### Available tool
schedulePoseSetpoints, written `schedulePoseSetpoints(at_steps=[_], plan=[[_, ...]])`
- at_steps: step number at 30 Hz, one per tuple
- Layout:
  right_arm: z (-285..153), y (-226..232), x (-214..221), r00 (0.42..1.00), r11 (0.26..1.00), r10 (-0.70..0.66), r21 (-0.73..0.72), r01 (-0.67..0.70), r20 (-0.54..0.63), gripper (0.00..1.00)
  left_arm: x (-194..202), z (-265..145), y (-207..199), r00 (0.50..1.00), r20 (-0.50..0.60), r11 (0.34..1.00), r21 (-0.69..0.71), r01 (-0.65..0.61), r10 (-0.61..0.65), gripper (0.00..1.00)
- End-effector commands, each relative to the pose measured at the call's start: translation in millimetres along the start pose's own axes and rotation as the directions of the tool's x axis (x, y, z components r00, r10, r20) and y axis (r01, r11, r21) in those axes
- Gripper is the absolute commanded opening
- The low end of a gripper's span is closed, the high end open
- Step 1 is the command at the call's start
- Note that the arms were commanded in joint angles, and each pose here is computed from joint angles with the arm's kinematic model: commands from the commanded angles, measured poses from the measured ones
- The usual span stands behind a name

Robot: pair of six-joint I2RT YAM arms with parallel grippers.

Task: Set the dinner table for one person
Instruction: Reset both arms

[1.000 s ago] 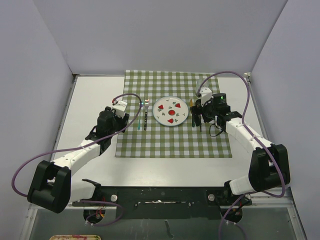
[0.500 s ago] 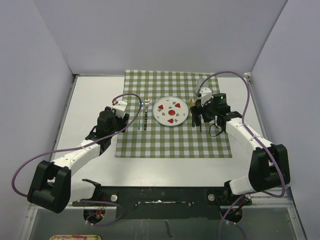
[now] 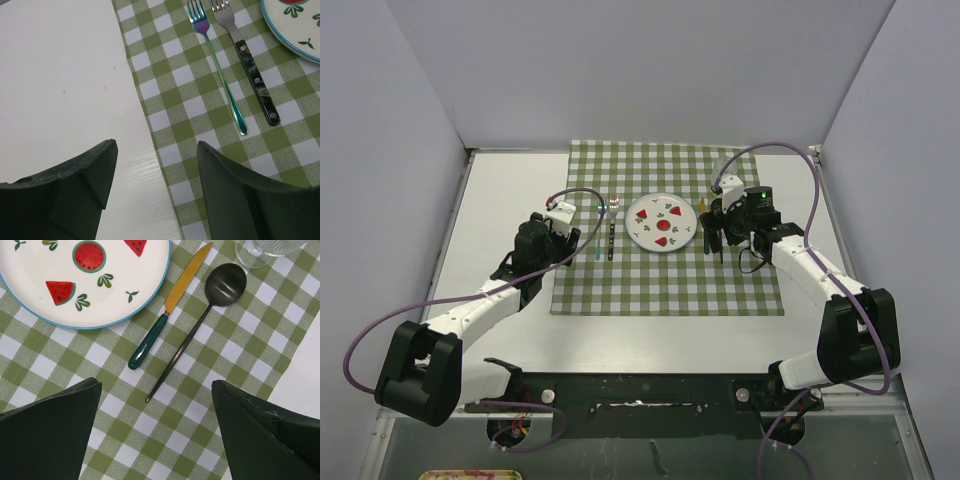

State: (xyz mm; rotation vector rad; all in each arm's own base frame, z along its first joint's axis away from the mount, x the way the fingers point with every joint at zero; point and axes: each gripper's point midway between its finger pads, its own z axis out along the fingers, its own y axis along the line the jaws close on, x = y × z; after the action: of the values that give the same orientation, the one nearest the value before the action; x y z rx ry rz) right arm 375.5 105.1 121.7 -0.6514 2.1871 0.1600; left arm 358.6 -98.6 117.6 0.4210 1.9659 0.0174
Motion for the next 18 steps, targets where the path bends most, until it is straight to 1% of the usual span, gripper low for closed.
schedulePoseSetpoints(at_steps=[1,18], plan=[[-9.4,-5.8,-29.3,0.996,1.000,-0.024,0.010,0.023,0.089,0.98,-23.6,-1.2,1.8,0.996,0.085,1.000,0.006,0.005,-0.006,0.64],[-9.0,-7.6,-28.3,0.996,0.999,-0.027,0.019,0.026,0.083,0.98,-23.6,-0.9,3.1,0.996,0.085,1.000,-0.001,0.001,-0.001,0.65]])
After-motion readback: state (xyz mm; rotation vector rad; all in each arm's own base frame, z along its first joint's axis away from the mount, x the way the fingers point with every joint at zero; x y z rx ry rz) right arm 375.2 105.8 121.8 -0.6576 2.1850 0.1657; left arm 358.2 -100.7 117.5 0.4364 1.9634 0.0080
